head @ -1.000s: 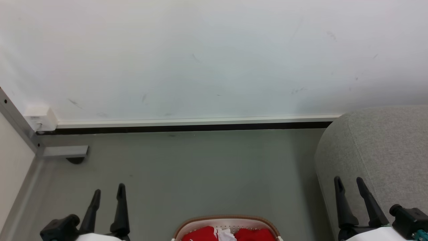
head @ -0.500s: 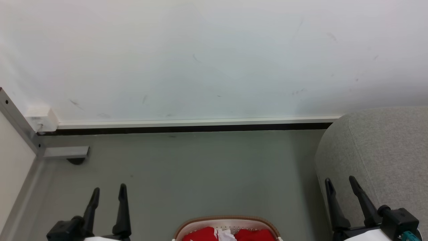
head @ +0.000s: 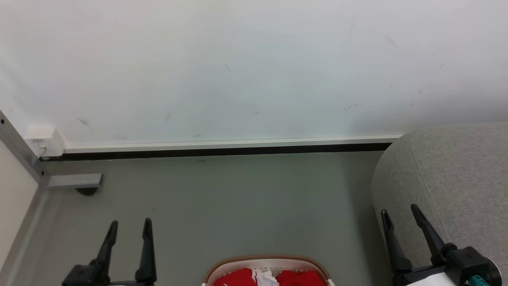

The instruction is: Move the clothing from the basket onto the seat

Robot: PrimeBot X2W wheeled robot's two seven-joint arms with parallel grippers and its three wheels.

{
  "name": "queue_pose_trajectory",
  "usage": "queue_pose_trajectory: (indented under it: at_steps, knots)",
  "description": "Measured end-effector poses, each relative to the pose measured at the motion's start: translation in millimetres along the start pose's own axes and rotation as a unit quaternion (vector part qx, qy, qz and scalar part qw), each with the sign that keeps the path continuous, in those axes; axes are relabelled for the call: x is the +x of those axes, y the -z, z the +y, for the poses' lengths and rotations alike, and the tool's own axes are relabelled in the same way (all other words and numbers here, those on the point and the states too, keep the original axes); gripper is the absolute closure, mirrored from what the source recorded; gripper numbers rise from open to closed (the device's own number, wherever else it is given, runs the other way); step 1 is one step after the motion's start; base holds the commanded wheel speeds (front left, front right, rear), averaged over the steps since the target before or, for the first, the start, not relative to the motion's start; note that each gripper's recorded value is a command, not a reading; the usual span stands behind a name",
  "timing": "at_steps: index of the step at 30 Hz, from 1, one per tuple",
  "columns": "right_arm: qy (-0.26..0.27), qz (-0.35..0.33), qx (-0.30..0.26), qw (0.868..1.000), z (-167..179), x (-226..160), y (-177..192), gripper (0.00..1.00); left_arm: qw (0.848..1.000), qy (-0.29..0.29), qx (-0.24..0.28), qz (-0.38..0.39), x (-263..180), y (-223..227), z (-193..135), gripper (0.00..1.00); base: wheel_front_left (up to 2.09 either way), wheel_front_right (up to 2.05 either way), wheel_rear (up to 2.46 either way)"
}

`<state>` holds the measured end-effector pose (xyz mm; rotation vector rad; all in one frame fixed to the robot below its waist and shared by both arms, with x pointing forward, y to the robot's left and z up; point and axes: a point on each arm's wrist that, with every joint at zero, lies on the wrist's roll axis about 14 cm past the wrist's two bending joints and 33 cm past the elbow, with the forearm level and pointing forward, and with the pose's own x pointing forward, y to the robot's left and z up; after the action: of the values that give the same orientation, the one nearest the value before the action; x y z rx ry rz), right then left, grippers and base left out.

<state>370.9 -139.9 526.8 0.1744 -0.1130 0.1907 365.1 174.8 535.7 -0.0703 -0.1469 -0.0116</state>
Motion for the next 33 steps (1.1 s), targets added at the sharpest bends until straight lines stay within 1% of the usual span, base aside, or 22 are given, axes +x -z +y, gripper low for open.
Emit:
queue_pose_trajectory:
  at_steps: [4, 19, 33]
  knots:
    - [-0.002, -0.005, -0.009, 1.000, 1.0, 0.1, -2.1, 0.00, 1.000, -0.003, 0.003, -0.001, 0.1, 1.4, 1.1, 0.00, 0.00, 0.00, 0.00]
    - [-0.019, -0.018, -0.052, 0.998, 9.7, -0.7, -7.4, 0.00, 0.998, 0.010, 0.053, -0.021, -0.9, -5.1, -4.0, 0.00, 0.00, 0.00, 0.00]
    - [-0.015, -0.021, -0.047, 0.999, 8.3, -0.9, -8.6, 0.00, 0.999, 0.005, 0.043, -0.024, -1.0, -6.3, -2.3, 0.00, 0.00, 0.00, 0.00]
